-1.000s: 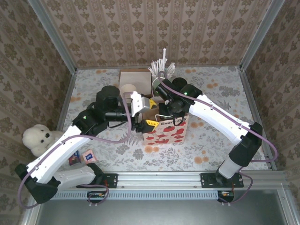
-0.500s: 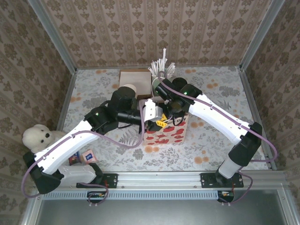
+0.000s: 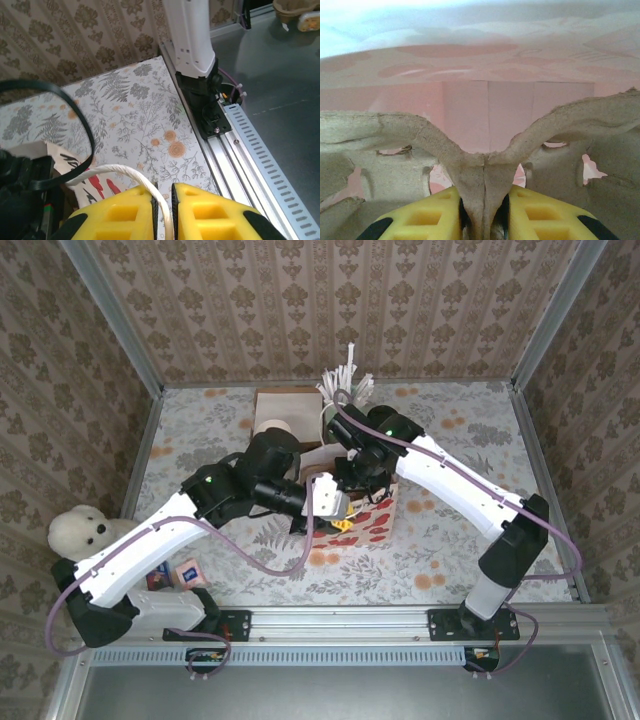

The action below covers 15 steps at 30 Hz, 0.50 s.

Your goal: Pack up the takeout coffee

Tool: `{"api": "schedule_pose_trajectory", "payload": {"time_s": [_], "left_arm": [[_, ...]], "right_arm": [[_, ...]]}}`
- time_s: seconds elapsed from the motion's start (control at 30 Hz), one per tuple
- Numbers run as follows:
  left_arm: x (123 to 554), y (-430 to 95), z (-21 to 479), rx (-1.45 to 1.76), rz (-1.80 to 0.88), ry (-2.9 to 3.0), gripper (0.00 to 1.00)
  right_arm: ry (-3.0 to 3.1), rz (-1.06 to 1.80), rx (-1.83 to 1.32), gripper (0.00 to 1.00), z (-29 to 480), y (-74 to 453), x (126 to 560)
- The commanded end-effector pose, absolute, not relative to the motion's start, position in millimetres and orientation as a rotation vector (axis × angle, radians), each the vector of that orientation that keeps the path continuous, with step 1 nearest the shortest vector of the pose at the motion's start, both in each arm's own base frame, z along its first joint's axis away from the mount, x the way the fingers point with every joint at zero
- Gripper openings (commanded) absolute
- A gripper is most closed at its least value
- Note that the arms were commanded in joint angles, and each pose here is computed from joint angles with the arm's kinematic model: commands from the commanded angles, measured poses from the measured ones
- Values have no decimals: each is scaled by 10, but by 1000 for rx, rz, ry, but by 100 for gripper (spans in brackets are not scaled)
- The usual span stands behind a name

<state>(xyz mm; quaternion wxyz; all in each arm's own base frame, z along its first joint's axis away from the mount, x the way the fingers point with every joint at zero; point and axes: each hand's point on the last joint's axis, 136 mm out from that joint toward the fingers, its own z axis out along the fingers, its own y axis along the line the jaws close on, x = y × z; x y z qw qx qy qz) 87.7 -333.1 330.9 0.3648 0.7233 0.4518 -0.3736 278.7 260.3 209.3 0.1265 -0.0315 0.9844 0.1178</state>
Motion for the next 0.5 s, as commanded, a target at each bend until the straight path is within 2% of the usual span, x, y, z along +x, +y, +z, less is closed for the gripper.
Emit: {"api": "schedule_pose_trajectory", "payload": {"time_s": [0.0, 0.3, 0.47], "left_arm": [[638, -3256, 3444, 1929, -1004, 1014, 18], [688, -3301, 3344, 1951, -982, 1027, 20], [664, -3319, 3471, 1906, -996, 967, 21]], "right_arm": [[2911, 316, -93, 25, 2016, 2587, 2788], [2935, 385, -92, 26, 2084, 2674, 2754], [2945, 324, -62, 25, 1899, 2662, 2810]]}}
